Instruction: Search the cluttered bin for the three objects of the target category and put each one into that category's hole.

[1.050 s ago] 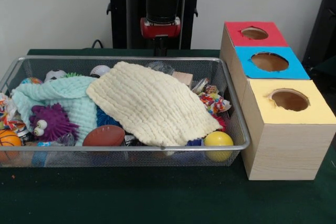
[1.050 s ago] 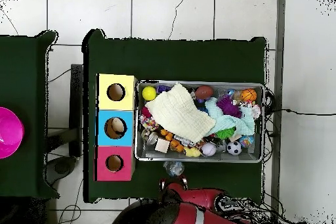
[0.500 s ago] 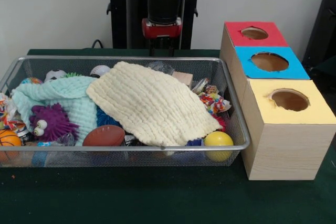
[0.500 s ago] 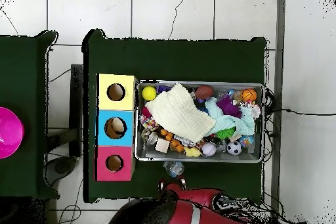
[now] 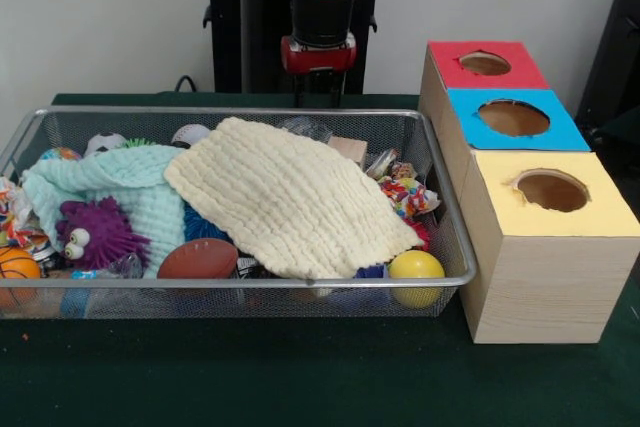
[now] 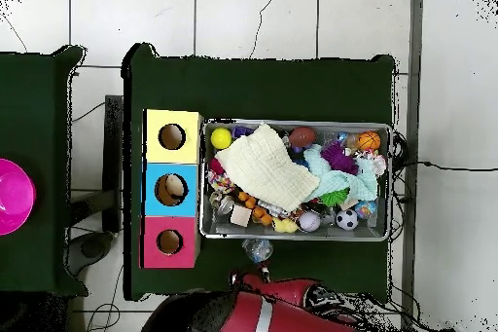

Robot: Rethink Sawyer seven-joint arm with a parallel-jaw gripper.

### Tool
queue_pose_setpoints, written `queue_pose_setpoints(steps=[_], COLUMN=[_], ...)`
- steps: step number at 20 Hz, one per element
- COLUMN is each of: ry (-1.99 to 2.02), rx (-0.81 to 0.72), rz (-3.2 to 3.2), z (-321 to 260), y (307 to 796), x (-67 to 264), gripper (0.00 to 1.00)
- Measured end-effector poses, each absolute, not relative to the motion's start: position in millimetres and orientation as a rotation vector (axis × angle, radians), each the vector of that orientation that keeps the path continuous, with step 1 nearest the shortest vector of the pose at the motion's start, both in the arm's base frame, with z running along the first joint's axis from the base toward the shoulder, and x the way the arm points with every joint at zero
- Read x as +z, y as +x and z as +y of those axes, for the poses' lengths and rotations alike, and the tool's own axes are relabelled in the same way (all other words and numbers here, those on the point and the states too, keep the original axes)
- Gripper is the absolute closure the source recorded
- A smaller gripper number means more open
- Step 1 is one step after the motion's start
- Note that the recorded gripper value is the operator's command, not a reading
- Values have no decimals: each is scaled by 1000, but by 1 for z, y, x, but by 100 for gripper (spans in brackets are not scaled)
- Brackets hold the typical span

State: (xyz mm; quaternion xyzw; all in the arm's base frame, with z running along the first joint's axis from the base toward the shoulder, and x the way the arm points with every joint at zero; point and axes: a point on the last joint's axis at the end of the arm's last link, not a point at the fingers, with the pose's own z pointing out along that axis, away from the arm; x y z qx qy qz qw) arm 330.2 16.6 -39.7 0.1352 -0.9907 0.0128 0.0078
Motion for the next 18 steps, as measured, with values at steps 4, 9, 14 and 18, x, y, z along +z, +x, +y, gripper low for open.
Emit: queue_pose_setpoints(steps=[4, 9, 14, 18], ry=[427, 438, 443, 431], rx=[43, 50, 85, 120], rz=[-3112, -3156, -3193, -3215], z=[16, 16, 13, 9], y=[324, 324, 328, 331], x=[-45, -48, -47, -45], gripper=[0, 0, 0, 0])
